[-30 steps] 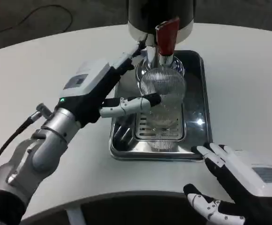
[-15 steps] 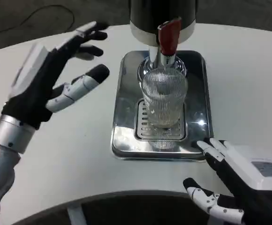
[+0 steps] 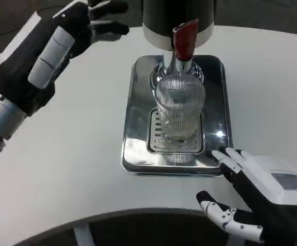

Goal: Grasp the cup under the faucet to collect the drink, then remove the cup.

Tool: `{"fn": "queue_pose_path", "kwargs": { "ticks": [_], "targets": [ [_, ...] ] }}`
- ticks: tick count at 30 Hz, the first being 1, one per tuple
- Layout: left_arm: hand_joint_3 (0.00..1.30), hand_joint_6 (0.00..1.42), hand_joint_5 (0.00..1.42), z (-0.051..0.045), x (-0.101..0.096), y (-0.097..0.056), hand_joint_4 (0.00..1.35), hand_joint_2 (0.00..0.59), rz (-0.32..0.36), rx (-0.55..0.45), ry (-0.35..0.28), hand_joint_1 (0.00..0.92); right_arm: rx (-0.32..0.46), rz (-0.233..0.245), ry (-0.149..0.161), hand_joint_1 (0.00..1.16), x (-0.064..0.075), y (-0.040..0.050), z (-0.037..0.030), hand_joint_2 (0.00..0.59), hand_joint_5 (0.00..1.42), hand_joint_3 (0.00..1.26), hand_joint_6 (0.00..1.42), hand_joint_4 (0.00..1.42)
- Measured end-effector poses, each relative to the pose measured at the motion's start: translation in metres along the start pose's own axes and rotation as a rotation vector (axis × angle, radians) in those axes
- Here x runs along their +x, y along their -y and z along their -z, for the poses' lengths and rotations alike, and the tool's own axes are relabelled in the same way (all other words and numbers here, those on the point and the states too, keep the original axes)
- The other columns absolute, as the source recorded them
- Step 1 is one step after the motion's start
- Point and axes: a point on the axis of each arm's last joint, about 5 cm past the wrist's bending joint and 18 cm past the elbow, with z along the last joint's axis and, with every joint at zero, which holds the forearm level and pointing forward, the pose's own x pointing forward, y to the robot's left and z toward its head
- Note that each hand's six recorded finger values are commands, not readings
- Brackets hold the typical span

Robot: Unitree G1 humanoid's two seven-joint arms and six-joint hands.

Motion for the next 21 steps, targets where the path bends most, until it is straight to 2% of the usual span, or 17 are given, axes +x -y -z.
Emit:
{"fn": "queue_pose_path", "kwargs": {
  "ticks": [7, 13, 21],
  "targets": [
    [0.13, 0.16, 0.22, -0.0067, 0.015, -0.007, 0.08, 0.123, 0.076, -0.054, -0.015, 0.000, -0.002, -0.001, -0.001, 0.16, 0.000, -0.0004, -0.0003, 0.439, 0.00, 0.07, 0.00, 0.00],
    [0.12, 0.16, 0.20, -0.0066, 0.029, -0.010, 0.06, 0.117, 0.135, -0.080, -0.043, 0.000, -0.003, -0.002, 0.000, 0.16, 0.000, -0.0010, -0.0014, 0.439, 0.00, 0.07, 0.00, 0.00],
    [0.11, 0.16, 0.19, -0.0027, 0.043, -0.006, 0.05, 0.122, 0.206, -0.120, -0.066, 0.000, -0.005, -0.003, -0.007, 0.16, -0.001, -0.0014, -0.0011, 0.431, 0.00, 0.06, 0.00, 0.00]
  ]
}}
